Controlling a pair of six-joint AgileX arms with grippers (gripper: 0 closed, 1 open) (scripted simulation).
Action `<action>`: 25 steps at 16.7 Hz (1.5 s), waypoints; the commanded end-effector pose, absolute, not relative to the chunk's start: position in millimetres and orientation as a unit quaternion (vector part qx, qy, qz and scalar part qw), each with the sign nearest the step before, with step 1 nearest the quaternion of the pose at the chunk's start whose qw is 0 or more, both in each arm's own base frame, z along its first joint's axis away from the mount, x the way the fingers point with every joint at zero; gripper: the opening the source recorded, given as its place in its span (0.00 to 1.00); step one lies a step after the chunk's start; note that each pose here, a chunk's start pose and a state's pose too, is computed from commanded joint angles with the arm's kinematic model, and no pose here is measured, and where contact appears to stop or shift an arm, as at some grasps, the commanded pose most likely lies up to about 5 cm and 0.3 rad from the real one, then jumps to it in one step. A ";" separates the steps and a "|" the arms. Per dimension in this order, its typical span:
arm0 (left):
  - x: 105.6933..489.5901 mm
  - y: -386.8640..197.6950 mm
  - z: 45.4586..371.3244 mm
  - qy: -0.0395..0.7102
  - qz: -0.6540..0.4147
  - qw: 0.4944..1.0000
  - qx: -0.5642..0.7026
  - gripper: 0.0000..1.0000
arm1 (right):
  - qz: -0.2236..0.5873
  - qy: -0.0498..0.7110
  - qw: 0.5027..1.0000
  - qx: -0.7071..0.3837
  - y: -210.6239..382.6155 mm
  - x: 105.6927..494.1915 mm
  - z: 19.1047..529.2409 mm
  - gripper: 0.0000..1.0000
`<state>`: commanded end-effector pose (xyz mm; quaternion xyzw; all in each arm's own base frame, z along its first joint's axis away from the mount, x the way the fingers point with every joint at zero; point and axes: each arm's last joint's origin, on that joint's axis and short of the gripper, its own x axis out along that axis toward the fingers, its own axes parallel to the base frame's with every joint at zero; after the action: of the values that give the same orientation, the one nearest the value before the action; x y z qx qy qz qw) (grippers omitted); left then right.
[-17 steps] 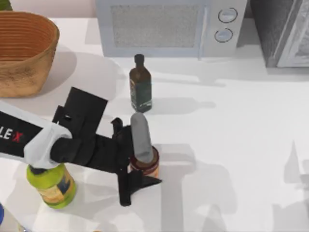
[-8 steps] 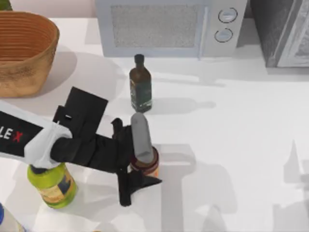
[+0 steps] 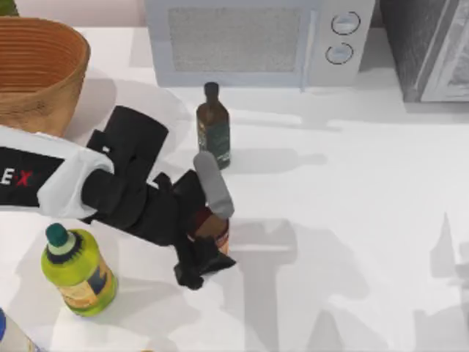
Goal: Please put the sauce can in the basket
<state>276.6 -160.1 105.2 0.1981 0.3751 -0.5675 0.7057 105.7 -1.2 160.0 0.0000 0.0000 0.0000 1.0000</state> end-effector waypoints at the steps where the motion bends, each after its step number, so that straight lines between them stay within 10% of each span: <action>1: 283.4 -156.4 113.8 0.388 -0.548 0.715 0.193 0.00 | 0.000 0.000 1.000 0.000 -1.2 105.7 160.0 1.00; 15: 377.8 4.8 309.5 0.366 -0.105 0.924 0.046 0.00 | 0.000 0.000 1.000 0.000 -1.2 105.7 160.0 1.00; 25: 381.1 50.2 340.8 0.337 -0.007 0.941 0.006 0.00 | 0.000 0.000 1.000 0.000 -1.2 105.7 160.0 1.00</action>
<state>381.1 50.2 340.8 0.0061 0.3373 -0.0067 0.9414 105.7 -1.2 160.0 0.0000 0.0000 0.0000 1.0000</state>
